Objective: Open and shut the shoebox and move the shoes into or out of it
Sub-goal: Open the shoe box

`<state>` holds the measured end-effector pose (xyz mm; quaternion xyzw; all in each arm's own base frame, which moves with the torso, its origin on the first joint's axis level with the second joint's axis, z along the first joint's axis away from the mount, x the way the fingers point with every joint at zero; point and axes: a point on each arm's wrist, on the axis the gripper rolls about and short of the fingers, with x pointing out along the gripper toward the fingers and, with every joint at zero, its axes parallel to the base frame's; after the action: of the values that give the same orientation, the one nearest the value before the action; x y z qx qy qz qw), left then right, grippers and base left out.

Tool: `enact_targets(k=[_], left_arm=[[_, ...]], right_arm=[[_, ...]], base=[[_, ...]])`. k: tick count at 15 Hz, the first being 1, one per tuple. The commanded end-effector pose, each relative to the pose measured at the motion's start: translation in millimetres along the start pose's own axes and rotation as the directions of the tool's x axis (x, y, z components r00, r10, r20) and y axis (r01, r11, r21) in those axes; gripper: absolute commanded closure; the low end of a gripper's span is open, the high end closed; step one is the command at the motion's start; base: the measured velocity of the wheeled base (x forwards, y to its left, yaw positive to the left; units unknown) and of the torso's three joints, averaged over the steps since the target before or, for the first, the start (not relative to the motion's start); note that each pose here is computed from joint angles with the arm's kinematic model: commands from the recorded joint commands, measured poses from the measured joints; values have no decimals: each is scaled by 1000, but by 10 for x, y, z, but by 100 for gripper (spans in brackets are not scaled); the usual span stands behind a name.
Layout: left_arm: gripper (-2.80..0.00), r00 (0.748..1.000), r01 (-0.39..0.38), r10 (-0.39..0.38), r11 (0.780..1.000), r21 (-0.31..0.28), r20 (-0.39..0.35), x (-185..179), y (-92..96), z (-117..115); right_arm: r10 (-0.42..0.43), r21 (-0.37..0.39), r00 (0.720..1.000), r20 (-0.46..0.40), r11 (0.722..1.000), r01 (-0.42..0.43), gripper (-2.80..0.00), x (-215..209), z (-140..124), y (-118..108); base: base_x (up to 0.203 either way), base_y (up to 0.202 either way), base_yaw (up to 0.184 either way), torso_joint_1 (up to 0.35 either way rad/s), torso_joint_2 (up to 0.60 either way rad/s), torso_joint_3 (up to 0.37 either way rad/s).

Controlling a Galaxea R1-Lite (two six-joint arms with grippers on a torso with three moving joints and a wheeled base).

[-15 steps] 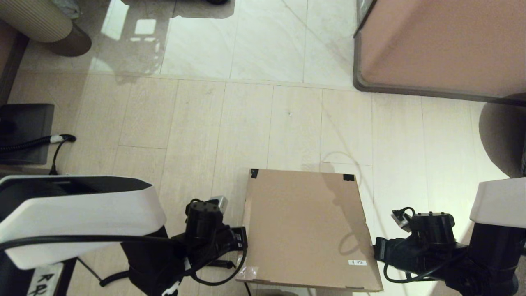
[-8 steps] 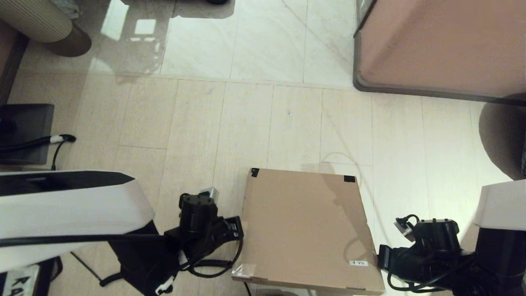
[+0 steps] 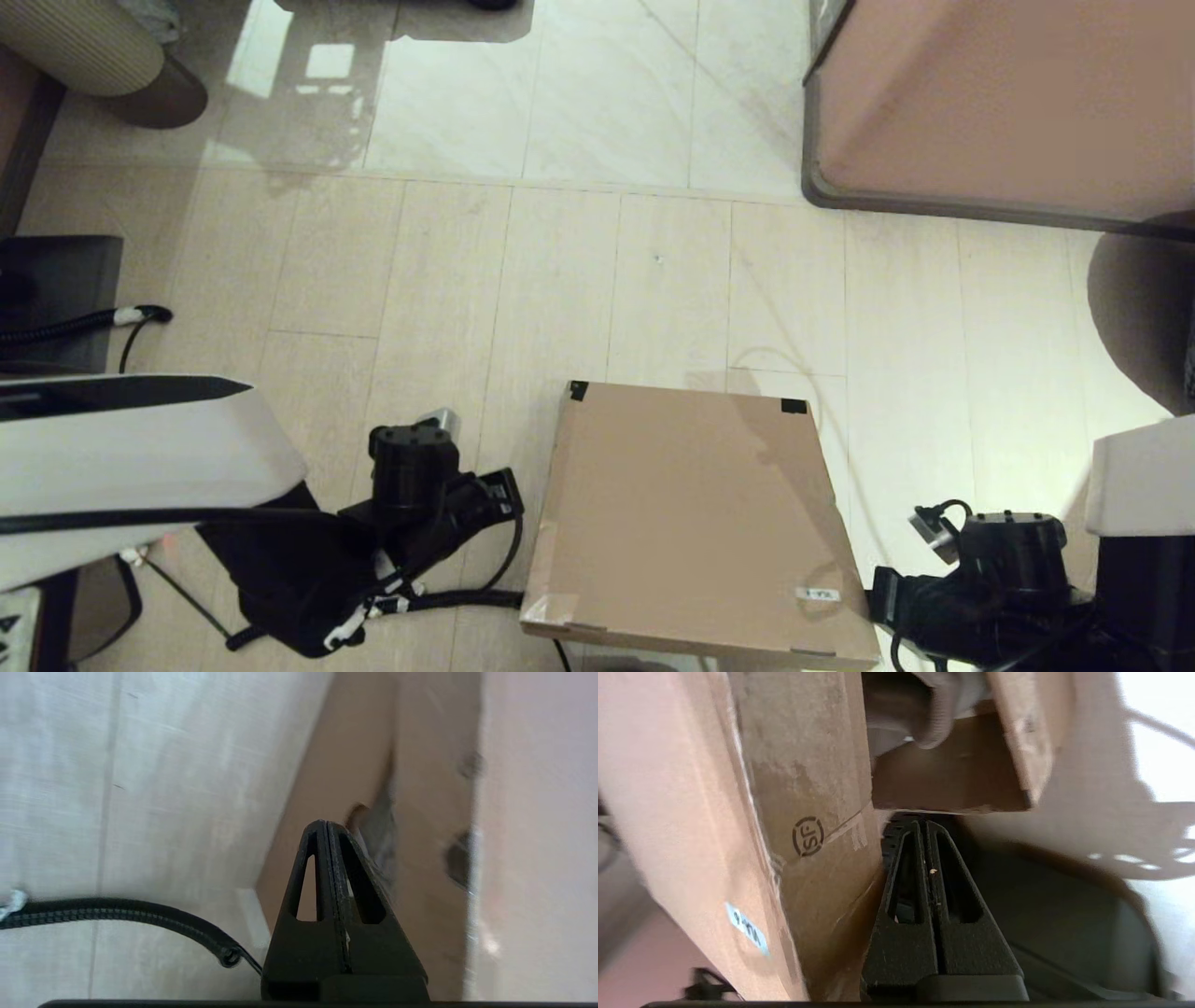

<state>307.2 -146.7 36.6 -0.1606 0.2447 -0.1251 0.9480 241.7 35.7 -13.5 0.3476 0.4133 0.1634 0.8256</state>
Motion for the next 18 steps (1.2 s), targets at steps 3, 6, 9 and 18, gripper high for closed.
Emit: enact_targets(k=[3,6,9,18], left_arm=[[0,1000,-8,9,1000,-10,18,-47,38,50],[0,999,-7,8,1000,-14,35,-66,38,100],[0,998,-19,21,999,-28,66,-120,93,200],[0,996,-28,31,999,-36,80,-180,134,249]], right_arm=[[22,7,1000,-5,1000,-22,0,-34,-49,18],[41,-6,999,11,999,-41,0,-67,-27,59],[64,-29,997,37,998,-63,0,-132,5,138],[159,-69,978,134,986,-151,0,-386,132,420]], base=[[0,0,0,0,0,0],[0,0,0,0,0,0],[0,0,0,0,0,0],[0,0,0,0,0,0]])
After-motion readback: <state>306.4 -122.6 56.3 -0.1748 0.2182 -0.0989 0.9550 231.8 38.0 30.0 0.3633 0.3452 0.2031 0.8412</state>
